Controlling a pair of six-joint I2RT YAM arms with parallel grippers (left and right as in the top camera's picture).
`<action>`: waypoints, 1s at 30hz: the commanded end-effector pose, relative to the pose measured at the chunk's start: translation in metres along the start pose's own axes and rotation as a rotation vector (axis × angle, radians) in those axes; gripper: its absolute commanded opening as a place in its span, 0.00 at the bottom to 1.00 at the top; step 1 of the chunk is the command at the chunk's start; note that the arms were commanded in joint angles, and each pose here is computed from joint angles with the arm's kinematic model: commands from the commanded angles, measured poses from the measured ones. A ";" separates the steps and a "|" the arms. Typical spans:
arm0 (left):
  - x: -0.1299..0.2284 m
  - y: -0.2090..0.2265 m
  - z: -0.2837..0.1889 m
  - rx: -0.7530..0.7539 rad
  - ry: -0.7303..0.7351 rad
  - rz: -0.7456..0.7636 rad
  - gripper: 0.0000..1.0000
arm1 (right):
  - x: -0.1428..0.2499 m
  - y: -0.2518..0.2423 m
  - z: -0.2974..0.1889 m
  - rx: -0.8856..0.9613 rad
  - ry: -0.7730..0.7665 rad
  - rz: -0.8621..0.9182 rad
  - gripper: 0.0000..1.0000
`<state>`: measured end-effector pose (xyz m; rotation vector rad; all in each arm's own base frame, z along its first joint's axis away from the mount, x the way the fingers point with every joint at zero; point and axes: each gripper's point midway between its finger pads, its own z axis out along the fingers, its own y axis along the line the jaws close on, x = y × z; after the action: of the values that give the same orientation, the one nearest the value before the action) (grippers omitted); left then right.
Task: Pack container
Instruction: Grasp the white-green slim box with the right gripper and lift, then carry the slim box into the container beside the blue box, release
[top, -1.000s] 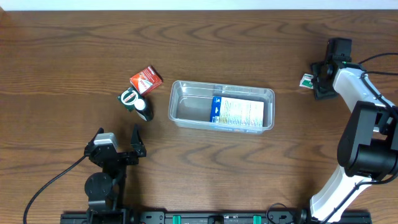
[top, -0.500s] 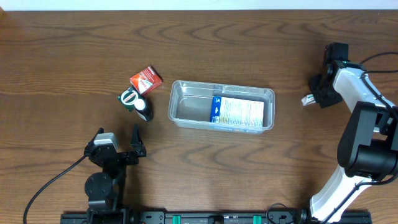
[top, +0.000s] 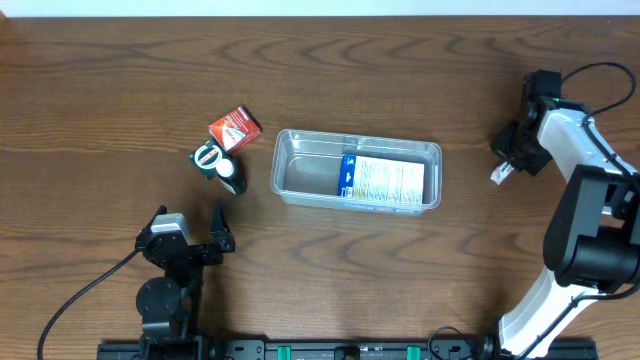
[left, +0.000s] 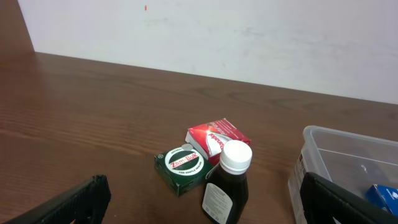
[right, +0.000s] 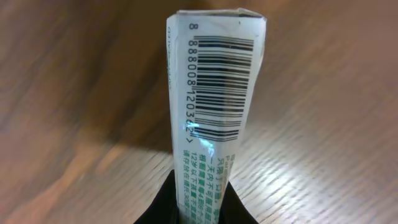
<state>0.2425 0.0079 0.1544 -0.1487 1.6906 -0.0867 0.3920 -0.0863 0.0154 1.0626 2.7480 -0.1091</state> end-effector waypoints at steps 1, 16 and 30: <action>0.017 0.004 0.003 -0.011 0.037 0.005 0.98 | 0.002 0.036 -0.034 -0.222 0.007 -0.248 0.04; 0.017 0.004 0.003 -0.012 0.037 0.005 0.98 | 0.079 0.132 -0.230 -0.651 -0.394 -1.120 0.01; 0.017 0.004 0.003 -0.012 0.037 0.005 0.98 | 0.172 0.154 -0.206 -0.534 -0.349 -1.780 0.01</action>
<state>0.2425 0.0078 0.1545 -0.1484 1.6903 -0.0871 0.3414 0.1699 0.1939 -1.2290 2.2802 0.2434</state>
